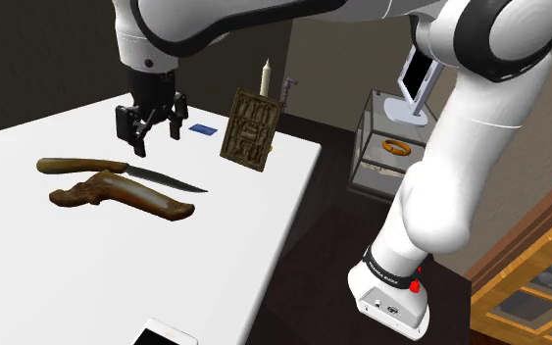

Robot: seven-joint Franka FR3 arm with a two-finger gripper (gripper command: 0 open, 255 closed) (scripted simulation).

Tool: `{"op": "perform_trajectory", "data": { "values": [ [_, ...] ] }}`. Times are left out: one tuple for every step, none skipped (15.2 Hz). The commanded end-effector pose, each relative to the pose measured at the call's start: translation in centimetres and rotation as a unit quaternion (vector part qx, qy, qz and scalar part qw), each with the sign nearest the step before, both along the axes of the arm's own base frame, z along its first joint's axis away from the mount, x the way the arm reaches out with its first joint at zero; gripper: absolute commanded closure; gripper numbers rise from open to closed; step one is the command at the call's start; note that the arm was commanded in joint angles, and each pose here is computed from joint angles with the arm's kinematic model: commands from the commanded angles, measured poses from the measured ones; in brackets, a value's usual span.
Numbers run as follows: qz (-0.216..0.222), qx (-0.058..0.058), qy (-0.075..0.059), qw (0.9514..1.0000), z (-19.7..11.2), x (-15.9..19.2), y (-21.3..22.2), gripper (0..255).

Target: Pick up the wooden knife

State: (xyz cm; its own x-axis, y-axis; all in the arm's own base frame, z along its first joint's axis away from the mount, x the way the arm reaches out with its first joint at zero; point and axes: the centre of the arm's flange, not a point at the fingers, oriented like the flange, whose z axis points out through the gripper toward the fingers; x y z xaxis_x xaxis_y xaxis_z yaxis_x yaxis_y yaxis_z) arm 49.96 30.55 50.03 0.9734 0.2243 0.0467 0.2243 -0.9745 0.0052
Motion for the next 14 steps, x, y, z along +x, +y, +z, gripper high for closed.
{"op": "perform_trajectory", "data": {
  "values": [
    [0.013,-0.002,0.005,0.9999,-1.3,0.9,2.3,0],
    [0.020,-0.003,0.008,0.9998,-1.9,1.2,3.4,0],
    [0.027,-0.005,0.011,0.9996,-2.5,1.5,4.6,0],
    [0.034,-0.006,0.014,0.9993,-3.1,1.8,5.8,0],
    [0.040,-0.007,0.016,0.9990,-3.7,2.1,7.0,0],
    [0.047,-0.008,0.019,0.9987,-4.3,2.3,8.1,0],
    [0.047,-0.008,0.019,0.9987,-4.9,2.3,8.1,0],
    [0.047,-0.008,0.019,0.9987,-5.4,2.3,8.1,0],
    [0.047,-0.008,0.019,0.9987,-5.9,2.3,8.1,0],
    [0.047,-0.008,0.019,0.9987,-6.4,2.3,8.1,0],
    [0.047,-0.008,0.019,0.9987,-7.0,2.3,8.1,0],
    [0.047,-0.008,0.019,0.9987,-7.5,2.3,8.1,0],
    [0.047,-0.008,0.019,0.9987,-8.0,2.3,8.1,0],
    [0.047,-0.008,0.019,0.9987,-8.3,2.3,8.1,0]
  ]
}}
